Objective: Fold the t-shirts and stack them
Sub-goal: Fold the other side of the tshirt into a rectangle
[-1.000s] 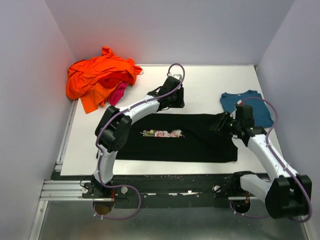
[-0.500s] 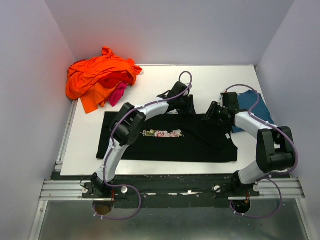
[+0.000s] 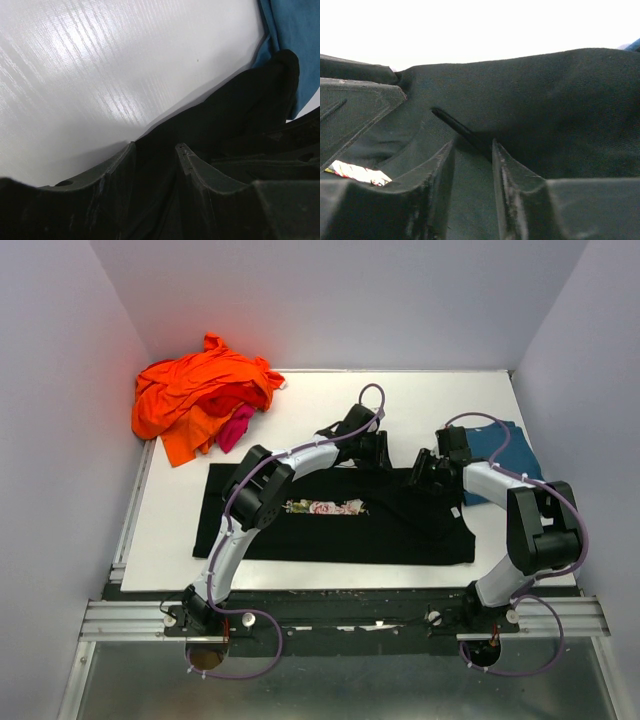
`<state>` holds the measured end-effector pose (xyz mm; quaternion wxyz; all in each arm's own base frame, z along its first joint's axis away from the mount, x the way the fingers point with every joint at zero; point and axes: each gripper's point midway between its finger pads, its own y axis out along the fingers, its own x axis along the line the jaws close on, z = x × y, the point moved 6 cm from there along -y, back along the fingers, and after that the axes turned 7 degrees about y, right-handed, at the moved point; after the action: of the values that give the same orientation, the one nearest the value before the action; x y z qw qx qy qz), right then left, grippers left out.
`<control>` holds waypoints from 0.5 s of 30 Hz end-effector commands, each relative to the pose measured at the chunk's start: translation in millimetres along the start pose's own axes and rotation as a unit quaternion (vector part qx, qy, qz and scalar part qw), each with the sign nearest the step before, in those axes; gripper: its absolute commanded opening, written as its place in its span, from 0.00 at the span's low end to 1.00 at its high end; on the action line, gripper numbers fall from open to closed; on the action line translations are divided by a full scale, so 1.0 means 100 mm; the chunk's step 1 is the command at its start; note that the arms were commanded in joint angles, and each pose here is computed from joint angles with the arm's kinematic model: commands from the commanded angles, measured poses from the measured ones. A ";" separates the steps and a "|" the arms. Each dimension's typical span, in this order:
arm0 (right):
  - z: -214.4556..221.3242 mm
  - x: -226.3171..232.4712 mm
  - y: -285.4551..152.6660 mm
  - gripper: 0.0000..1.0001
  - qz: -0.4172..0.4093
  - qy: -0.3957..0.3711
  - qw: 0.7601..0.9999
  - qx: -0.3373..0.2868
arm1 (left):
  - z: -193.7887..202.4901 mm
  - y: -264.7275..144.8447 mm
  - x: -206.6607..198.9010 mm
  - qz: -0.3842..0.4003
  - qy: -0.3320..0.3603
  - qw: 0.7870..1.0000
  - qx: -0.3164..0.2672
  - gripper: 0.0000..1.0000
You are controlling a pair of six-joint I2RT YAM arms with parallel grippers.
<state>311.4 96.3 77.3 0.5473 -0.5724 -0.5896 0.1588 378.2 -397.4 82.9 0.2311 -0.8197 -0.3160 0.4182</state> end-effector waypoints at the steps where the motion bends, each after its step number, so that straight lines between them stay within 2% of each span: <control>1: 0.03 0.05 -0.04 0.38 -0.001 -0.013 1.000 0.004 | 0.03 0.05 -0.03 0.005 -0.001 1.000 0.011 0.52; 4: 0.07 0.04 -0.12 0.20 -0.006 -0.018 1.000 0.004 | 0.02 0.04 -0.03 0.003 0.000 1.000 0.009 0.52; 6: 0.11 0.05 -0.16 0.02 -0.012 -0.023 1.000 0.011 | 0.01 0.04 -0.03 0.001 0.002 1.000 0.008 0.52; 15: 0.46 0.13 -0.48 0.01 -0.093 -0.031 0.993 0.066 | 0.01 0.01 -0.03 -0.004 0.005 1.000 0.009 0.52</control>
<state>281.0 102.4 100.0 0.5468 -0.5348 -0.6254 0.1544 378.0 -397.1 82.9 0.2324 -0.8191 -0.3164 0.4184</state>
